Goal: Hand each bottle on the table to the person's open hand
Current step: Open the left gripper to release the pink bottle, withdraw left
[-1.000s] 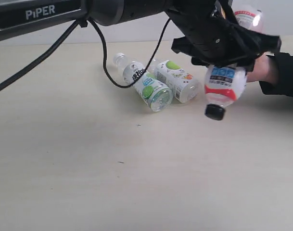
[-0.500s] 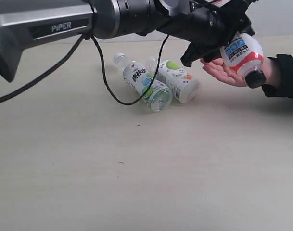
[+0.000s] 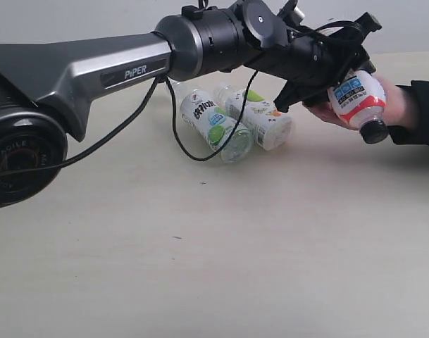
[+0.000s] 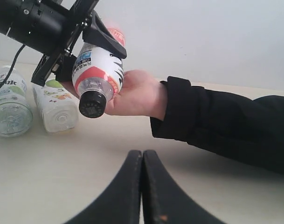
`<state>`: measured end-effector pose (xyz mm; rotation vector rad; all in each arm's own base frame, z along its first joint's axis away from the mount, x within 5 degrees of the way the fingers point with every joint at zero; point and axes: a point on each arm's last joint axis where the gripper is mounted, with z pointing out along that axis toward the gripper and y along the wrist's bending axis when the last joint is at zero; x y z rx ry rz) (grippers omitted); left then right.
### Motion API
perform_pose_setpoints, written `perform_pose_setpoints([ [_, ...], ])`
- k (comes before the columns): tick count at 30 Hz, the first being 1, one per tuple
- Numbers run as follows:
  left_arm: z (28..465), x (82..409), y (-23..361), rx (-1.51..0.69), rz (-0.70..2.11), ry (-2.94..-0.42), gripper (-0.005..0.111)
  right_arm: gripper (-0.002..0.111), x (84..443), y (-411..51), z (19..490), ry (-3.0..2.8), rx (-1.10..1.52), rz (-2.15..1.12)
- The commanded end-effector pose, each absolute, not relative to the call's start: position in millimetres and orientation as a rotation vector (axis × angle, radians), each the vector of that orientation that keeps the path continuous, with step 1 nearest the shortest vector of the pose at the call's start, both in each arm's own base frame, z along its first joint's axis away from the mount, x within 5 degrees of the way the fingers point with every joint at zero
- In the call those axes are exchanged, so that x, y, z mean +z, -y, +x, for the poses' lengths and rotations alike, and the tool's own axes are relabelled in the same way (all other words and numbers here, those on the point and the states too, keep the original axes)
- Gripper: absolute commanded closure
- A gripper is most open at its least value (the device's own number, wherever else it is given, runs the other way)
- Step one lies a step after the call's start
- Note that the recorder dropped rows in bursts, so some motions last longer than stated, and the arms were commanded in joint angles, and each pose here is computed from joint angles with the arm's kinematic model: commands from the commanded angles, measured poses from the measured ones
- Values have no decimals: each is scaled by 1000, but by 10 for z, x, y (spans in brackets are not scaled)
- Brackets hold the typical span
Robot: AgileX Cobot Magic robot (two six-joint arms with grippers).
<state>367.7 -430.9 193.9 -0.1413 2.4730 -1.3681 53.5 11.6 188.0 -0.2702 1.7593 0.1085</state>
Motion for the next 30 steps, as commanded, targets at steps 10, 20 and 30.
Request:
perform_pose_setpoints([
  [10,3693,1943,4271,-1341,-91,-2506,107,108,1875,-115,535,-1748,106,-268],
  [20,3687,1939,4271,-1341,-86,-2514,64,108,1875,-115,535,-1748,106,-268],
  [30,3687,1939,4271,-1337,-72,-2511,36,108,1877,-115,535,-1746,107,-268],
])
